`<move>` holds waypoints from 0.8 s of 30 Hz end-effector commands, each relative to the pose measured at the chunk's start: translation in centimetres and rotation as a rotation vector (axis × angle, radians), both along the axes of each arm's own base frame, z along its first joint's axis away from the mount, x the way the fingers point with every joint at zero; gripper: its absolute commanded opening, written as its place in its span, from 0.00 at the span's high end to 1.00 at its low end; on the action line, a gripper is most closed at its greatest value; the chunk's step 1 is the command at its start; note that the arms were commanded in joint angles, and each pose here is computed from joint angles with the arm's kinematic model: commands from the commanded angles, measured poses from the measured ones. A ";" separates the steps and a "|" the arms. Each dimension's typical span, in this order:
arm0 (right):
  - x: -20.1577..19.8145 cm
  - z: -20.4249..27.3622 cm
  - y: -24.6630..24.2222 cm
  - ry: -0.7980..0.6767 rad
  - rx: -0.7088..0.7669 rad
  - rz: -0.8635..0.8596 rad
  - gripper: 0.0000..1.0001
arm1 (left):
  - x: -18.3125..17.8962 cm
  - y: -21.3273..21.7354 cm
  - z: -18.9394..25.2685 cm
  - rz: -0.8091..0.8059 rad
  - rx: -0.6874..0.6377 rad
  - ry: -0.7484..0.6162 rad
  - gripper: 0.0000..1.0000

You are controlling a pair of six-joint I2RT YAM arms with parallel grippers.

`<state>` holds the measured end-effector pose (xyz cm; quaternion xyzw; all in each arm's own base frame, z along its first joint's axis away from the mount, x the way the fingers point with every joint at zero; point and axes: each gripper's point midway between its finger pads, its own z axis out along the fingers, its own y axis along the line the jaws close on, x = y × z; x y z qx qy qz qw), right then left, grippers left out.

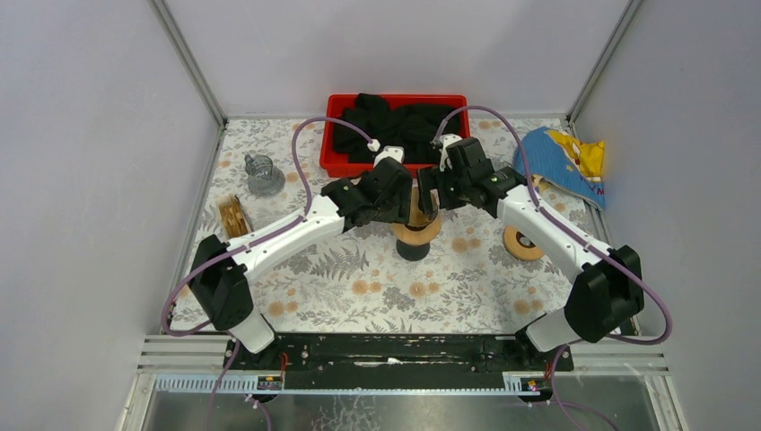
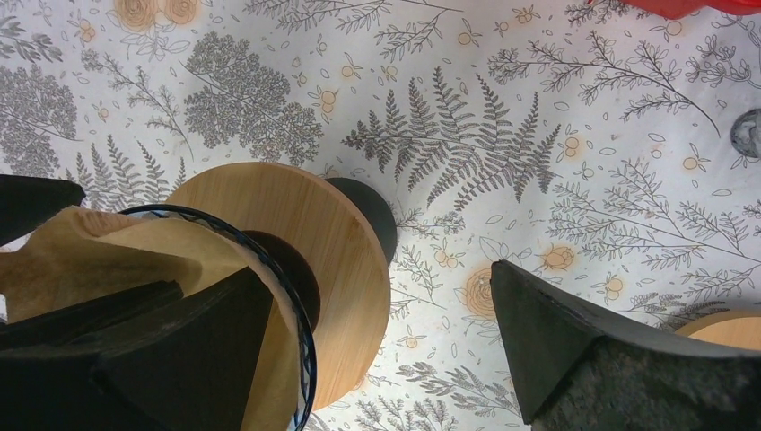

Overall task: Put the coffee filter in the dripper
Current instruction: Place the coffee filter in the coffee dripper.

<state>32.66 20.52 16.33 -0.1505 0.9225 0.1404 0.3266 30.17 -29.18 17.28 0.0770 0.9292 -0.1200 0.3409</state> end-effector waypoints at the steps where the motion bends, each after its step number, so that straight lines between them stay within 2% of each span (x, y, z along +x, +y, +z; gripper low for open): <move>1: 1.5 3.1 -0.4 -0.107 0.059 -0.048 0.03 | -0.2 0.3 0.3 -0.015 -0.003 -0.020 0.30; 5: 0.4 3.6 0.8 -0.096 0.107 0.032 0.00 | -0.2 0.1 0.4 -0.018 -0.007 -0.021 0.30; 11: -0.4 3.2 2.0 -0.059 0.142 0.111 0.01 | -0.2 0.1 0.4 -0.018 -0.010 -0.020 0.30; 24: -0.2 1.1 3.9 0.003 0.187 0.181 0.01 | -0.2 0.0 0.4 -0.016 -0.017 -0.022 0.30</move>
